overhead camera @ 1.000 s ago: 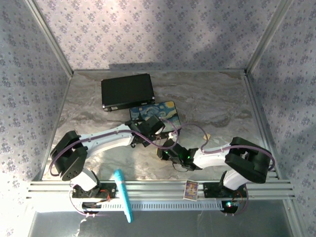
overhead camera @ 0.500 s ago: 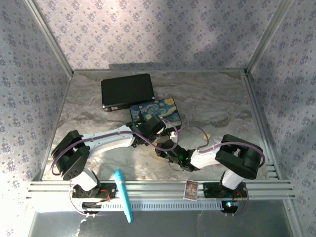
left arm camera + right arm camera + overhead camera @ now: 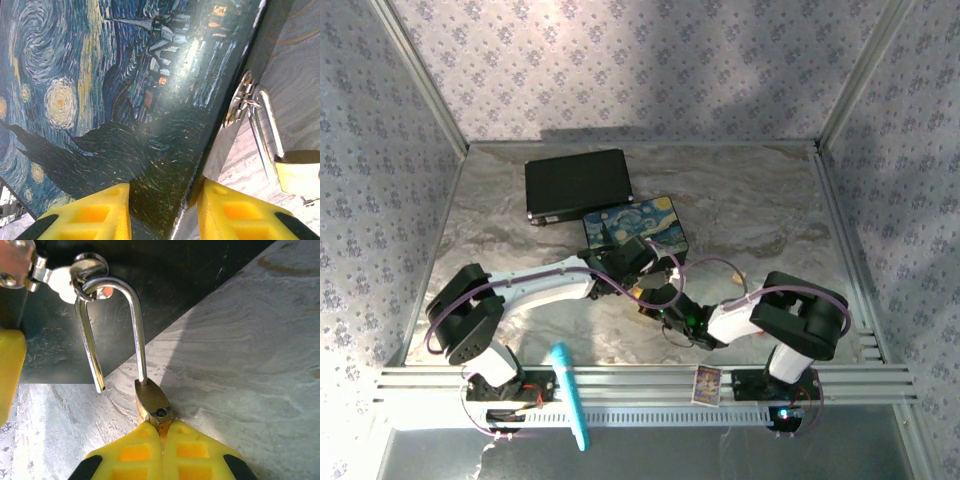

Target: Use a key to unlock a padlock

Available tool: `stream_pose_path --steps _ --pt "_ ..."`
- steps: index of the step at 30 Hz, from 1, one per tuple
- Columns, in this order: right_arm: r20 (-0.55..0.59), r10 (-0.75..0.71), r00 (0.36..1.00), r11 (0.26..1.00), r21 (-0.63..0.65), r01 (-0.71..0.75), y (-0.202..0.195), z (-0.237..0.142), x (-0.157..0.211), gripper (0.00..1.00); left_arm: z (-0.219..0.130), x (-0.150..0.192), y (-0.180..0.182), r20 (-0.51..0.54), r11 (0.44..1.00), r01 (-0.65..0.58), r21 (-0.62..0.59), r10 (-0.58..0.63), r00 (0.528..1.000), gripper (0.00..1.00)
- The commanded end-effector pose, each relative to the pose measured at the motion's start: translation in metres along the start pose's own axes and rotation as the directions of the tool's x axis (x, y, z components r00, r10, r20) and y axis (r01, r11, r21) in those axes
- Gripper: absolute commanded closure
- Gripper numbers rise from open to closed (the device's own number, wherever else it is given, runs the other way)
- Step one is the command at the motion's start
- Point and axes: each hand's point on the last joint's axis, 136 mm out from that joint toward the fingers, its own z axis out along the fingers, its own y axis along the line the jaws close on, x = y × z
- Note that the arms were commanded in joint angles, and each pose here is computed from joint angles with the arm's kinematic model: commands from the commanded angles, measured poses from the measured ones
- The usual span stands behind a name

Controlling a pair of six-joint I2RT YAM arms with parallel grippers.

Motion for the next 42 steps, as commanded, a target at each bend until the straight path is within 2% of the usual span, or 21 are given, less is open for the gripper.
stream_pose_path --steps 1,9,18,25,32,42 --pt "0.083 -0.003 0.997 1.000 0.015 0.002 -0.010 -0.005 -0.018 0.98 0.022 0.071 -0.053 -0.217 0.975 -0.084 0.207 0.129 0.968 0.67" --pt "0.092 0.060 0.994 0.998 -0.038 -0.057 -0.004 -0.009 -0.024 1.00 0.024 0.073 -0.054 -0.227 0.975 -0.083 0.206 0.130 0.965 0.67" --pt "0.023 0.249 0.968 0.955 -0.174 -0.241 0.009 0.007 -0.021 1.00 0.024 0.071 -0.058 -0.223 0.973 -0.088 0.212 0.136 0.965 0.67" --pt "0.069 0.285 0.956 0.948 -0.167 -0.270 -0.002 0.007 -0.024 1.00 0.023 0.072 -0.059 -0.225 0.973 -0.094 0.213 0.142 0.964 0.67" --pt "0.061 0.382 0.922 0.895 -0.271 -0.353 0.009 0.012 -0.033 1.00 0.023 0.073 -0.062 -0.226 0.971 -0.101 0.217 0.150 0.963 0.67" --pt "0.106 0.400 0.910 0.892 -0.275 -0.360 0.002 0.005 -0.049 1.00 0.023 0.077 -0.063 -0.232 0.969 -0.112 0.221 0.164 0.959 0.67"
